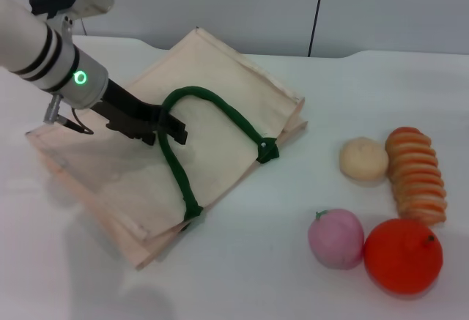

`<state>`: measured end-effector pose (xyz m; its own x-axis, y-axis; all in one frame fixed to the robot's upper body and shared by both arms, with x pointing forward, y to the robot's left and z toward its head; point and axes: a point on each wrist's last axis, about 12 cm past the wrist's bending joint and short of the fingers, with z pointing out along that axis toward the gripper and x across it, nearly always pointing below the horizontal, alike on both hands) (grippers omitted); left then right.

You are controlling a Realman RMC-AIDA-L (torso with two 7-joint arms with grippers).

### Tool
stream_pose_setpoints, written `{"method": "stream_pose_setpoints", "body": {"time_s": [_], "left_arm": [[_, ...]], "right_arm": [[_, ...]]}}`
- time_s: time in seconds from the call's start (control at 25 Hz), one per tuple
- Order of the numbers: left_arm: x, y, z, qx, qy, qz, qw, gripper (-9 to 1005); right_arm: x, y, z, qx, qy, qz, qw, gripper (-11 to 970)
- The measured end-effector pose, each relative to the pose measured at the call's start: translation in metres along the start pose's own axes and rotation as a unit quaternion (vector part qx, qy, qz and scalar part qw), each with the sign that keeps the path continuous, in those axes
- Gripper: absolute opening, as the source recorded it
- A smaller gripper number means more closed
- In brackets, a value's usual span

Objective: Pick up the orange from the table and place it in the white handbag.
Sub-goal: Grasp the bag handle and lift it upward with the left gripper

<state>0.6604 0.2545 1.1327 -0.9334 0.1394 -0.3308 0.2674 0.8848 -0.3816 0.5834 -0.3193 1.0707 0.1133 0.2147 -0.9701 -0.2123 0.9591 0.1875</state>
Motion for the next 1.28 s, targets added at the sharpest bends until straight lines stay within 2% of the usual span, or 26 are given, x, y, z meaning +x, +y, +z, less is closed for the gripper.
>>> {"method": "stream_pose_setpoints", "body": {"time_s": [0.28,1.12,1.28], "left_arm": [[-0.0007,-0.0016,0.0044,-0.003,0.000,0.002,1.000,702],[-0.0014,0.0040,-0.0002,-0.021,0.007,-0.007,1.000,692],[-0.0028,0.0042,-0.0014,-0.021,0.004,-0.007,1.000,626]], "right_arm": [[0.0003,0.0014,0.0009,-0.003,0.001,0.001,1.000,833],[0.0001,0.0030,0.0023,-0.009,0.002,0.009,1.000,833],[0.0000,0.0032,0.0025,-0.009,0.002,0.009,1.000,833]]}}
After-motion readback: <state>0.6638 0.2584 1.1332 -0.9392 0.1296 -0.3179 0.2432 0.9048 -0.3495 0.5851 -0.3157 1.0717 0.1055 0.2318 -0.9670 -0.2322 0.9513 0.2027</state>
